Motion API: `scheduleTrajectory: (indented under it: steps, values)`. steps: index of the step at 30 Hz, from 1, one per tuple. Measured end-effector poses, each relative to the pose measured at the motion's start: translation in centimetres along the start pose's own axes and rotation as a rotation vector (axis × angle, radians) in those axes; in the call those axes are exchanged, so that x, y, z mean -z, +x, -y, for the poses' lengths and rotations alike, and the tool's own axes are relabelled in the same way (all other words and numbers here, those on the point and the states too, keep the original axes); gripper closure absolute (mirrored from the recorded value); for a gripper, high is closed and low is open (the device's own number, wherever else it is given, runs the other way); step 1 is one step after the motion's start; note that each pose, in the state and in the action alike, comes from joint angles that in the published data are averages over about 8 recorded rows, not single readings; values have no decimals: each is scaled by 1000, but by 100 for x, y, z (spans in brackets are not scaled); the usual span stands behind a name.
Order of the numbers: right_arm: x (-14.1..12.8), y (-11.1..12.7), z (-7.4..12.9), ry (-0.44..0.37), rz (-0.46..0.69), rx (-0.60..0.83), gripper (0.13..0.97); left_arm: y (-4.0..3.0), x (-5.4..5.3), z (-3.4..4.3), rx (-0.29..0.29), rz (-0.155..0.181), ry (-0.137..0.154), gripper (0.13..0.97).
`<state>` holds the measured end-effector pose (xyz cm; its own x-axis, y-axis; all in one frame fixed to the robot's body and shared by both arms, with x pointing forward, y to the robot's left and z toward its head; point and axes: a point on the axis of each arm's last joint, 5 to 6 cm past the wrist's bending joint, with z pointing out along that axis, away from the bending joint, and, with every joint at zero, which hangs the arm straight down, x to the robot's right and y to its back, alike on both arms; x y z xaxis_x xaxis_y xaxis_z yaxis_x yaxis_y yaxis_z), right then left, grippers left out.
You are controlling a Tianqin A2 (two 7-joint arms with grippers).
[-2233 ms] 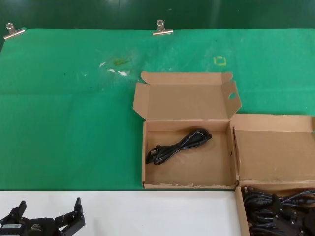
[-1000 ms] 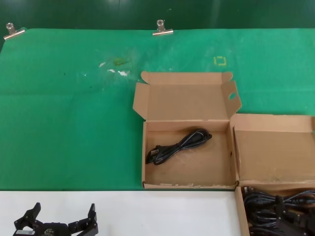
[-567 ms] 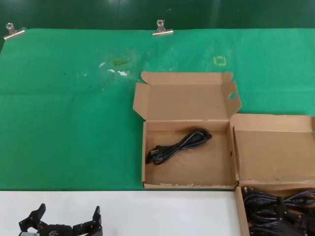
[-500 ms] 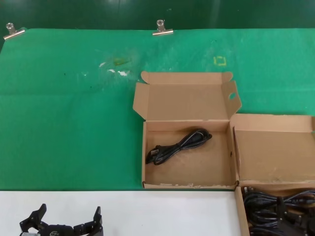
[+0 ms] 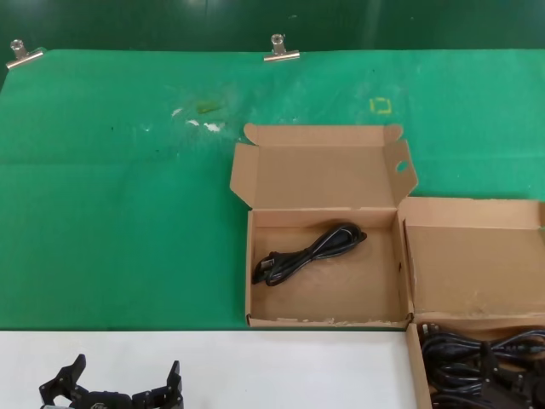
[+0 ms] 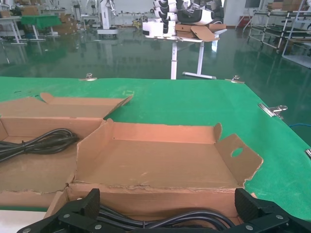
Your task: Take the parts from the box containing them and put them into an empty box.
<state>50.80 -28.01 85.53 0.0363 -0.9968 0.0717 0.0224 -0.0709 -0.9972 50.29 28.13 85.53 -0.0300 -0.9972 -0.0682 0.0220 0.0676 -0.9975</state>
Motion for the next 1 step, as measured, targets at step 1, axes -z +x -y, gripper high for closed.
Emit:
scheduleTrajectory:
  steps: [1]
  values:
    - [0, 0, 0, 0, 0, 0, 130, 0, 0, 0, 0, 0, 0, 132]
